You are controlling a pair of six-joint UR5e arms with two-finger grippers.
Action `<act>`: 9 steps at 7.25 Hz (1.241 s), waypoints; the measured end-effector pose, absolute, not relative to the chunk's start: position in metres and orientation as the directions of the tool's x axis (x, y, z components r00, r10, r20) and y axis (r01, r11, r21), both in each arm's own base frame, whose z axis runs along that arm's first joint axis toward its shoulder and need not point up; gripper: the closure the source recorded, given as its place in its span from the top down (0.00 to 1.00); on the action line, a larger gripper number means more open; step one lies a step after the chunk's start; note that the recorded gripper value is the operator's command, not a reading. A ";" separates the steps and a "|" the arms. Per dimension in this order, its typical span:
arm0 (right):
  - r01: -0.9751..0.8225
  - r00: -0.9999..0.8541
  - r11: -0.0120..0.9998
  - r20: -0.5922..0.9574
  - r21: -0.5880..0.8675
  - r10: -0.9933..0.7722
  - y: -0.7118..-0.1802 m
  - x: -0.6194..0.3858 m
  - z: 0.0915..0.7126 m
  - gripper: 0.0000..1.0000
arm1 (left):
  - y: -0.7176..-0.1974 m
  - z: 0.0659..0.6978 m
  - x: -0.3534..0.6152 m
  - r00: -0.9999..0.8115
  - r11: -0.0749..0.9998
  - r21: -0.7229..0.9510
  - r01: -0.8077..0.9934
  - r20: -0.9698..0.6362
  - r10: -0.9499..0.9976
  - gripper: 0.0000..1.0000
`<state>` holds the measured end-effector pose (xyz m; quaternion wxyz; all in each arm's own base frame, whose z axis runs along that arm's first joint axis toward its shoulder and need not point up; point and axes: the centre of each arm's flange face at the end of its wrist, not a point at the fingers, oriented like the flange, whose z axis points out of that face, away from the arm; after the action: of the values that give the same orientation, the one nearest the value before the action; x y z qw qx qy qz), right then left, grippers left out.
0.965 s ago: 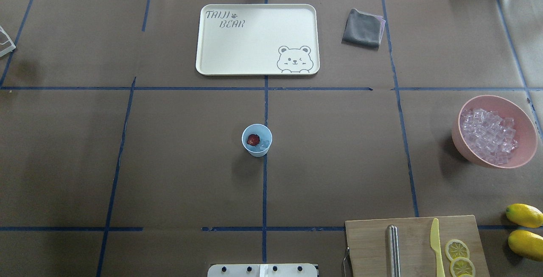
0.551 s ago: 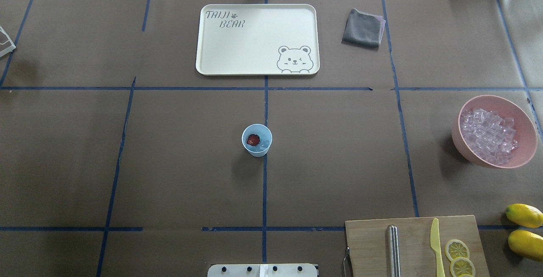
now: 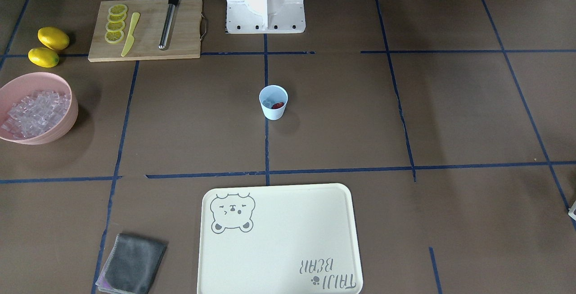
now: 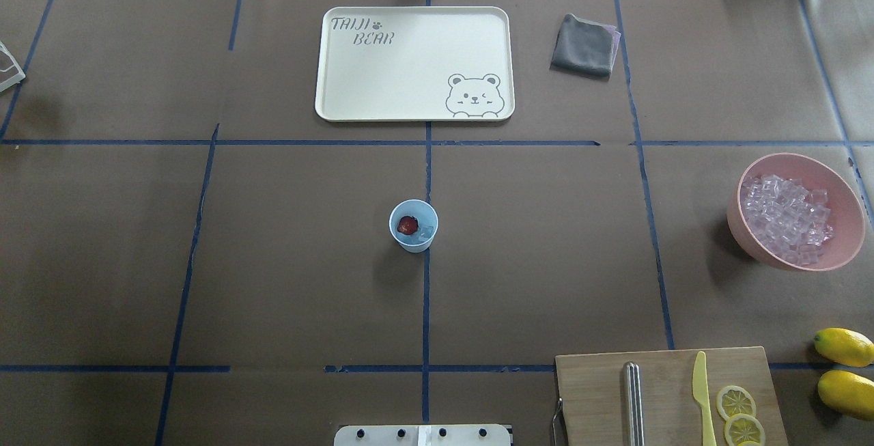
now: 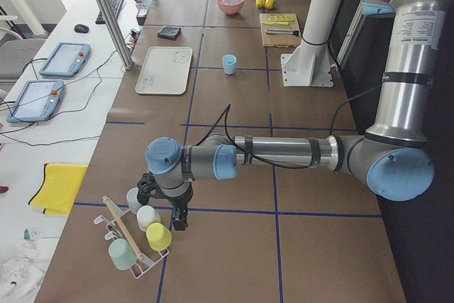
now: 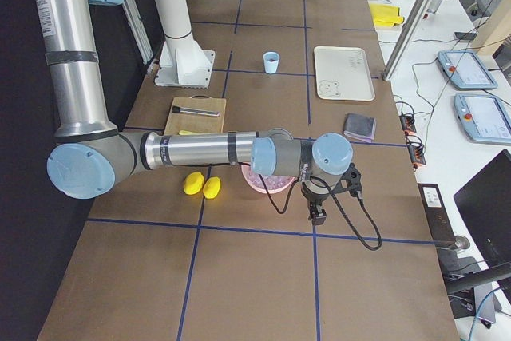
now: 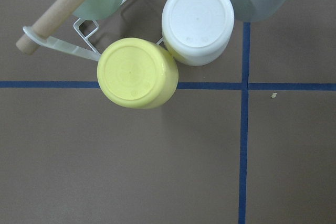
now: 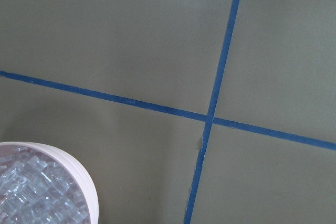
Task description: Put ice and strawberries in cup
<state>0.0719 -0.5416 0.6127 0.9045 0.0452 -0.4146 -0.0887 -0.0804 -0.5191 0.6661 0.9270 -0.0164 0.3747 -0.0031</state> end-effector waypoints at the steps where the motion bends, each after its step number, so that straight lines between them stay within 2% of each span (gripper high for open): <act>1: 0.123 0.640 0.980 0.742 0.154 -0.197 -0.541 0.072 0.613 1.00 | -0.514 0.670 -0.077 0.692 0.999 -0.044 -0.006 -0.721 -0.027 1.00; 9: 0.101 0.643 0.990 0.753 0.099 -0.141 -0.527 0.085 0.643 1.00 | -0.507 0.677 -0.072 0.678 0.998 -0.058 -0.014 -0.734 -0.033 1.00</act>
<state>0.0846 -0.5274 0.6433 0.9060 0.0238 -0.4172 -0.0667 -0.0717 -0.5069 0.6768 0.9156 -0.0295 0.4010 -0.0054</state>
